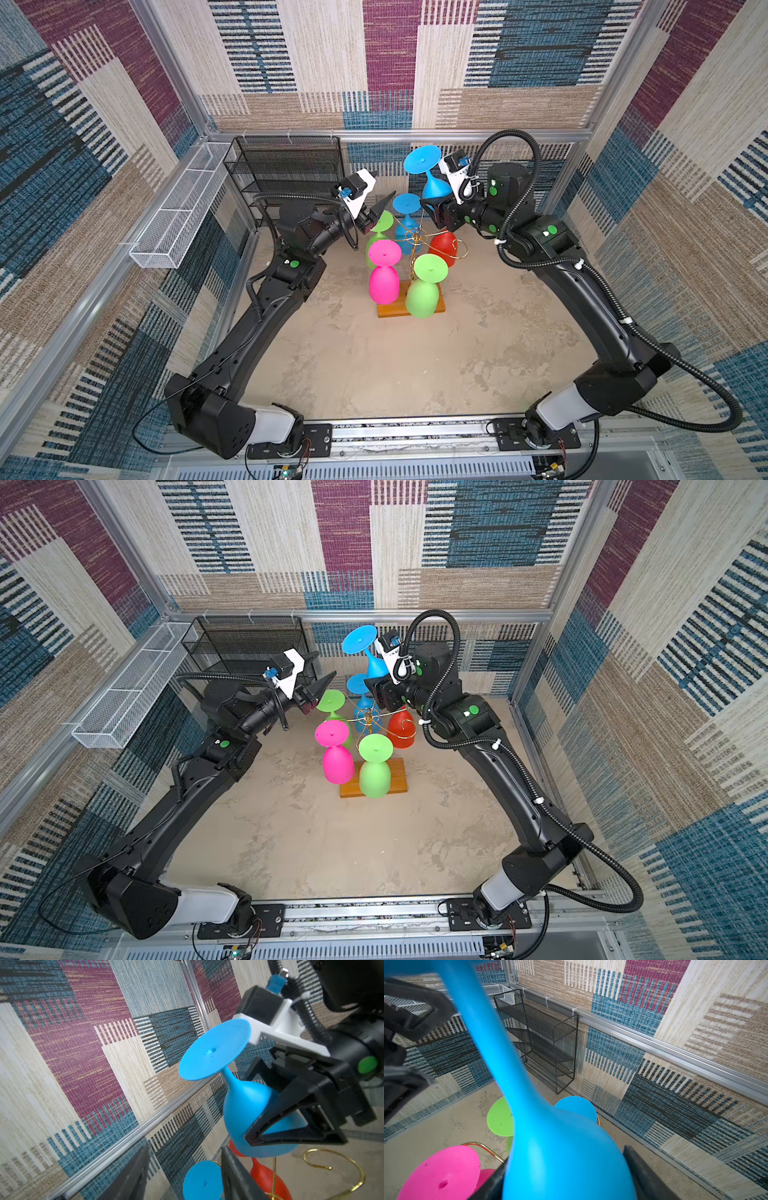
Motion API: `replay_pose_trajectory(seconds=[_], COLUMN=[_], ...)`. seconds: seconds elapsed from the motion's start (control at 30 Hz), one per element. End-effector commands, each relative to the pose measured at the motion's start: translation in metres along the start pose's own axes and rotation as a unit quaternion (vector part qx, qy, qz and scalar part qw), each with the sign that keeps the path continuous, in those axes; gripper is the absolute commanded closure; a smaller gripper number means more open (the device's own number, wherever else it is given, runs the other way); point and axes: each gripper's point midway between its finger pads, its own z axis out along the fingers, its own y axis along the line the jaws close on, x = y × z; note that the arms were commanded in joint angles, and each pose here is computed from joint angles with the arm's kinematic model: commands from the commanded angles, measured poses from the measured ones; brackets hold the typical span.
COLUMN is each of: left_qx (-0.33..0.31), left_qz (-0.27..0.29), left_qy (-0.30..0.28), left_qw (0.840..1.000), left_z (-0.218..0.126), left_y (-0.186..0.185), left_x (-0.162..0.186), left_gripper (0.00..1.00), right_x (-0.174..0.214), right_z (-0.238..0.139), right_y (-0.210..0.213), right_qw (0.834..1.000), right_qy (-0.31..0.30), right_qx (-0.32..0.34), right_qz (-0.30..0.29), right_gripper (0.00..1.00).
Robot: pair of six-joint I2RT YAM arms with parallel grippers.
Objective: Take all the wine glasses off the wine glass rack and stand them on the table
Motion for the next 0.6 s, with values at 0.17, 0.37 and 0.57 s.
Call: replay_pose_trajectory(seconds=[0.17,0.37,0.57], left_qx=[-0.02,-0.009,-0.02], left_qz=[0.129,0.152,0.166], left_qy=[-0.047,-0.069,-0.084], left_qw=[0.99,0.986,0.982], left_z=[0.005,0.009,0.011], left_y=[0.008,0.004,0.009], left_x=[-0.017,-0.024,-0.032], left_gripper=[0.43,0.44,0.47], right_x=[0.002,0.003,0.004], right_z=[0.013,0.02,0.025], right_y=[0.016,0.028,0.035], right_qw=[1.0,0.999,0.999], right_qy=[0.019,0.028,0.035], right_qx=[-0.016,-0.027,-0.034], right_qz=[-0.002,-0.007,-0.008], right_gripper=[0.41,0.43,0.43])
